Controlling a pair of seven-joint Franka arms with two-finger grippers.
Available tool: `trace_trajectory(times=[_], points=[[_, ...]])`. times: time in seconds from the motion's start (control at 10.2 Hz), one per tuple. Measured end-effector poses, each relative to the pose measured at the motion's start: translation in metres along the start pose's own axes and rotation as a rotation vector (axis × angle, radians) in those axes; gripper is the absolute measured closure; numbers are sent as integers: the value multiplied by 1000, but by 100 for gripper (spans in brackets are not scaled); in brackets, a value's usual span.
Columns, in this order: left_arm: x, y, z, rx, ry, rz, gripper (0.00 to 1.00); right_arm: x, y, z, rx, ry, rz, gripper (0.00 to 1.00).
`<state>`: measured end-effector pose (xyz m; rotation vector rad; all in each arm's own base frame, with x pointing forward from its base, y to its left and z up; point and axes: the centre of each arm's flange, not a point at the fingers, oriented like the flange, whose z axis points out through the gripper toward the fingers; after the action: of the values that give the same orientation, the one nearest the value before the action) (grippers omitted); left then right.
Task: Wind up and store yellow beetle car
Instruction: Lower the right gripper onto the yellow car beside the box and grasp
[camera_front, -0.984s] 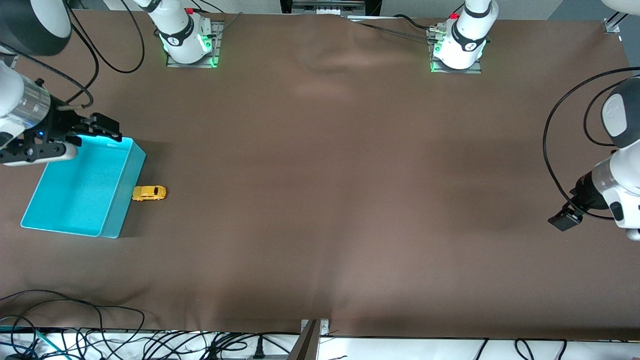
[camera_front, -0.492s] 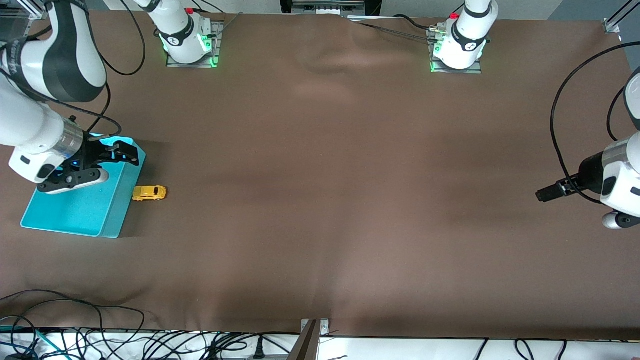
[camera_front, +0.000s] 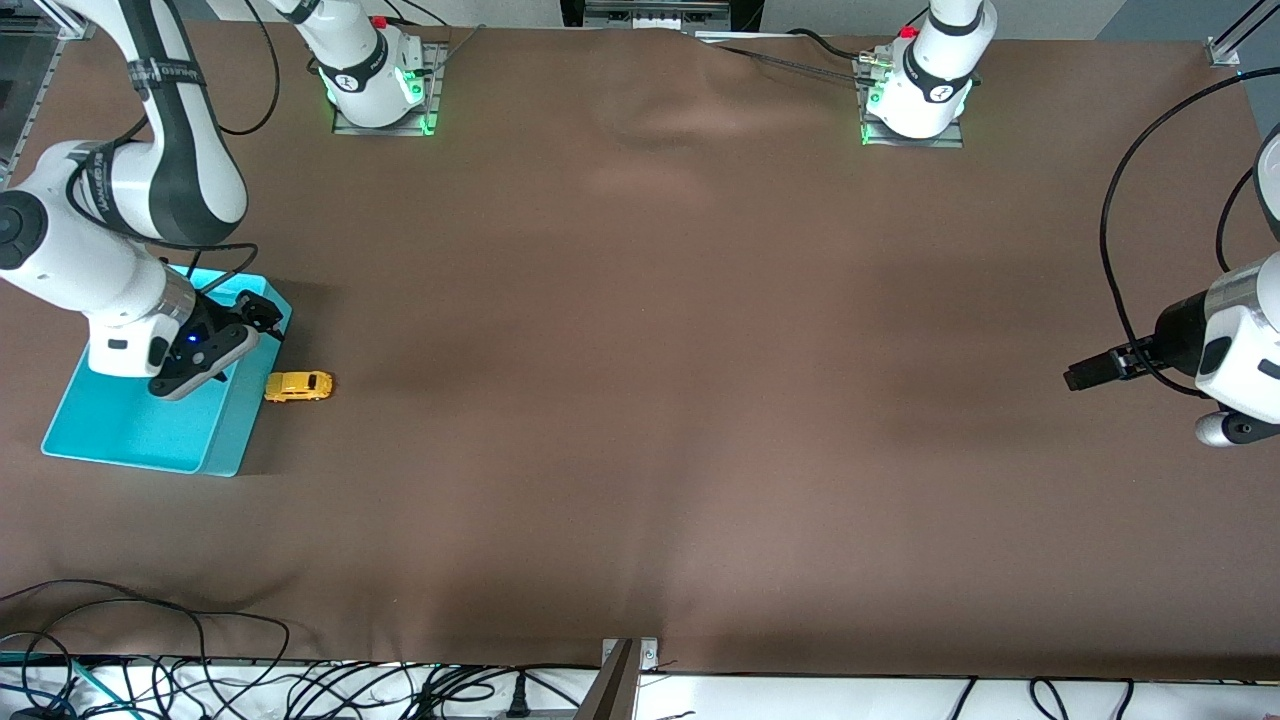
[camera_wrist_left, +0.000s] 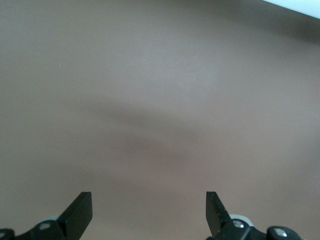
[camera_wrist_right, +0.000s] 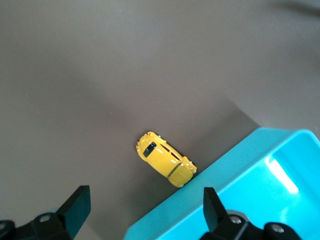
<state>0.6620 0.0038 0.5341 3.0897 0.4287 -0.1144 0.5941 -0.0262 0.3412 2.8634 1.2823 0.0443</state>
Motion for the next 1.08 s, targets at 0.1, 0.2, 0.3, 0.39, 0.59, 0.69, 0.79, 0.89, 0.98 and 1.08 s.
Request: trace_trajectory(times=[0.1,0.2,0.3,0.39,0.59,0.69,0.79,0.89,0.98,1.08], points=[[-1,1,1,-10,-8,32,0,-3,5,15,-7,4,-103,0],[-2,1,4,-17,-19,63,0,-6,7,34,-12,5,-196,0],[-3,-1,6,-17,-26,94,0,-10,10,52,-10,2,-272,0],[-5,-6,7,-20,-31,112,0,-14,14,69,-13,2,-330,0],[-10,-13,3,-34,-29,120,1,-17,19,100,-30,7,-414,0],[-13,-14,2,-36,-23,121,1,-18,19,113,-24,3,-436,0],[-18,-15,3,-36,-13,122,0,-18,16,125,-10,-3,-445,0],[-22,-15,2,-37,-3,122,0,-19,15,134,3,-9,-449,0],[-25,-16,-1,-38,6,123,0,-20,13,141,13,-13,-451,0],[-26,-16,-3,-38,10,124,0,-22,12,145,21,-17,-451,0]])
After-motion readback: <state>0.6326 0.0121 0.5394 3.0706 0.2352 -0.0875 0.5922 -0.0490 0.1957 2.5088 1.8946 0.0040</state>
